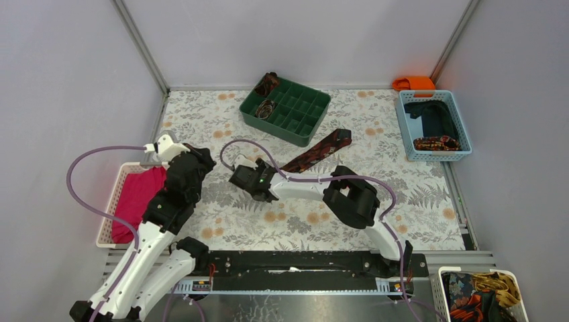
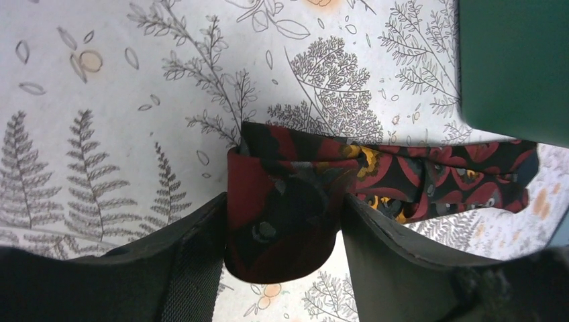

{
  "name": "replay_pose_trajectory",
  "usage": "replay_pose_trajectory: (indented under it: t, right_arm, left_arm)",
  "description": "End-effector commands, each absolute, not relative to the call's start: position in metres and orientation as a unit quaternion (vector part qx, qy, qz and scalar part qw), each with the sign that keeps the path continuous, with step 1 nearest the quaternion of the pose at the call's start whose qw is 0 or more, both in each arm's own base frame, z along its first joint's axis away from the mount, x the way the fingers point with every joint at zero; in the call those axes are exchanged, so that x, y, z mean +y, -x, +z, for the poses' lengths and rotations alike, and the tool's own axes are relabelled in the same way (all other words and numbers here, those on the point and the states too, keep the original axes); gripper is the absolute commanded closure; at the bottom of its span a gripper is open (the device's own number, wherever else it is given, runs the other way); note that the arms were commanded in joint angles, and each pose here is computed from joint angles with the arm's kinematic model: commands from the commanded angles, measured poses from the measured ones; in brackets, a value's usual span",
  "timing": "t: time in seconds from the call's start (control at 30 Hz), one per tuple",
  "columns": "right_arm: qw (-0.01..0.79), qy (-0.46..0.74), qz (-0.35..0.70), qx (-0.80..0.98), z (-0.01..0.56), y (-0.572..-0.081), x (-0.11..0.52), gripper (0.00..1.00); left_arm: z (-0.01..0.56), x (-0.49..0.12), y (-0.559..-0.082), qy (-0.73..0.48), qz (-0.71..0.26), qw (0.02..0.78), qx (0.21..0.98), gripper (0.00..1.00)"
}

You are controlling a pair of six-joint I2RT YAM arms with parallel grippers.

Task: Roll the ties
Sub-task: Roll the tie at the center of the board.

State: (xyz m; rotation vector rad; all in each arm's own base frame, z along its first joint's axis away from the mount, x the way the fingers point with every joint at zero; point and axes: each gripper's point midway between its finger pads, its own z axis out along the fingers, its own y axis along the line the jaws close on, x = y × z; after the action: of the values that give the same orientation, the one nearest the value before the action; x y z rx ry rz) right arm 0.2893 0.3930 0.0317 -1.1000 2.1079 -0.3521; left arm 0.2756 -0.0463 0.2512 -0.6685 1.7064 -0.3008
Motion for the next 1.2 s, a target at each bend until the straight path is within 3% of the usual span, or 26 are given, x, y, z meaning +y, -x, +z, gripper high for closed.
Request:
replay_pose_trajectory:
  t: [0.0, 0.27, 0.5, 0.77, 1.17]
  right_arm:
    - [0.342, 0.401, -0.111, 0.843, 0.02, -0.295, 0.397, 0.36]
    - [0.328, 0.348, -0.046, 0.877, 0.015, -0.308, 0.395, 0.54]
    - [0.316, 0.298, 0.141, 0.89, 0.048, -0.281, 0.423, 0.55]
    - [0.227, 0.239, 0.301, 0.895, 0.062, -0.252, 0.44, 0.56]
    - [0.148, 0.14, 0.394, 0.896, 0.038, -0.252, 0.409, 0.58]
  left_arm:
    - [0.251, -0.049, -0.277, 0.278, -0.133, 0.603, 0.736, 1.0]
    - [0.247, -0.055, -0.282, 0.271, -0.139, 0.599, 0.741, 1.0]
    - [0.239, -0.062, -0.289, 0.262, -0.14, 0.591, 0.75, 1.0]
    - [0.232, -0.075, -0.297, 0.242, -0.156, 0.584, 0.759, 1.0]
    - [0.198, -0.1, -0.319, 0.214, -0.17, 0.554, 0.787, 1.0]
